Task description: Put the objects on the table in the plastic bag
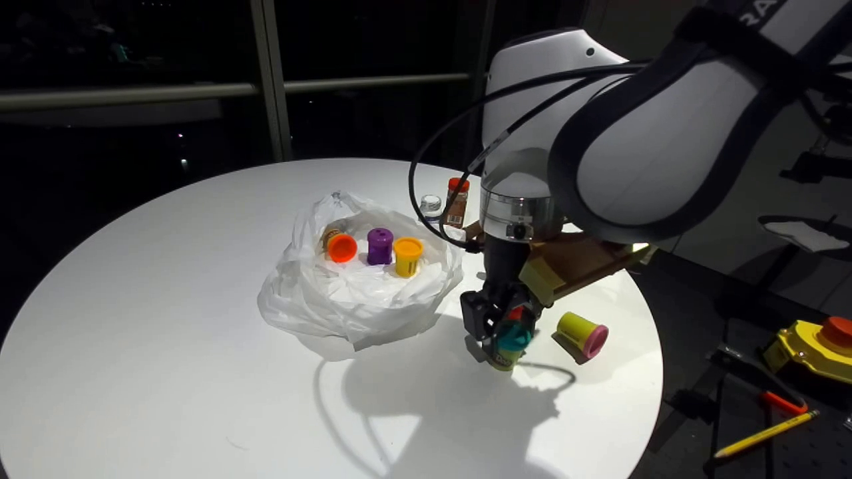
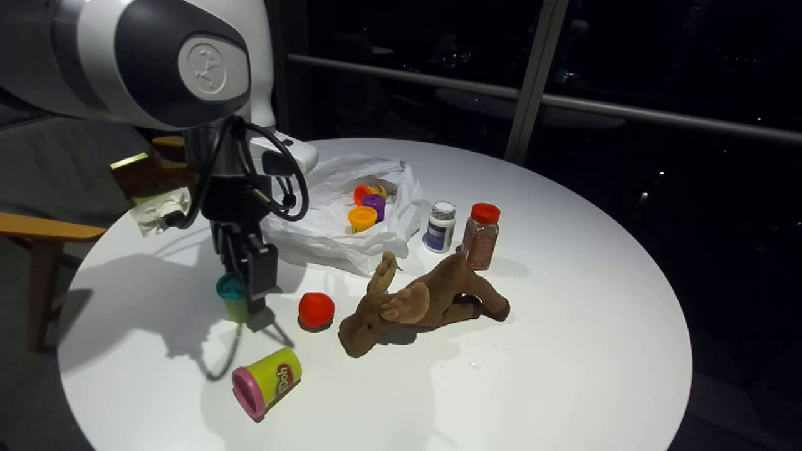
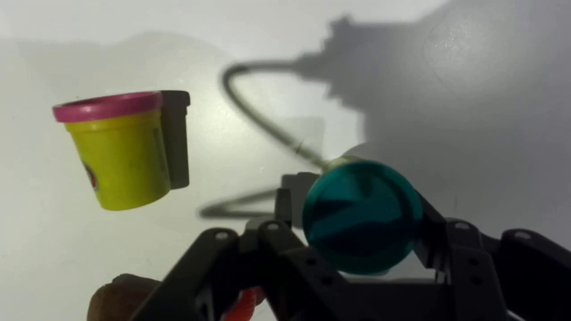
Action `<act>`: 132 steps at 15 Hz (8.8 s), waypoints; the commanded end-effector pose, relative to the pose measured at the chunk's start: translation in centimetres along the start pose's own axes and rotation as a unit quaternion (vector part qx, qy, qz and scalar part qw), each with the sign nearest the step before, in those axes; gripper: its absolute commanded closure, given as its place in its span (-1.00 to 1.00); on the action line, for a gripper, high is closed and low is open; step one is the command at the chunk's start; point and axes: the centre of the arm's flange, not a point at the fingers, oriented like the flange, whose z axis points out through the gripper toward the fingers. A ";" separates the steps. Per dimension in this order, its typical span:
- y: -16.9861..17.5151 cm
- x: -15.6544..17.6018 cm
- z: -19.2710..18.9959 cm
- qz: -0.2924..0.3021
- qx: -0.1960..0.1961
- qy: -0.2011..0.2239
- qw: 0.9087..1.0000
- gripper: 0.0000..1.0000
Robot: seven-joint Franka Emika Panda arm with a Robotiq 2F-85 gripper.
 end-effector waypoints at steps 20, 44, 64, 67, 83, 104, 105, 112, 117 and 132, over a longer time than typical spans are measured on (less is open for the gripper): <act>-9.3 11.8 -12.0 -0.111 0.018 0.123 0.986 0.51; -16.1 21.8 -5.9 -0.127 0.032 0.109 0.985 -0.52; -1.8 4.3 -8.7 -0.082 0.022 0.109 0.991 -1.00; 1.5 1.4 -8.3 -0.063 0.029 0.122 0.990 -1.00; 9.1 -2.8 -3.5 -0.159 -0.003 0.059 0.986 -1.00; 10.4 -1.5 2.2 -0.139 -0.041 -0.029 0.989 0.13; 10.6 -1.7 1.9 -0.126 -0.043 -0.029 0.991 0.30; 7.0 -2.6 -6.9 -0.106 -0.058 0.014 0.993 0.62; -1.6 1.2 -15.1 -0.179 -0.065 0.095 0.977 0.62; -16.4 13.8 -7.9 -0.204 0.010 0.121 0.971 0.62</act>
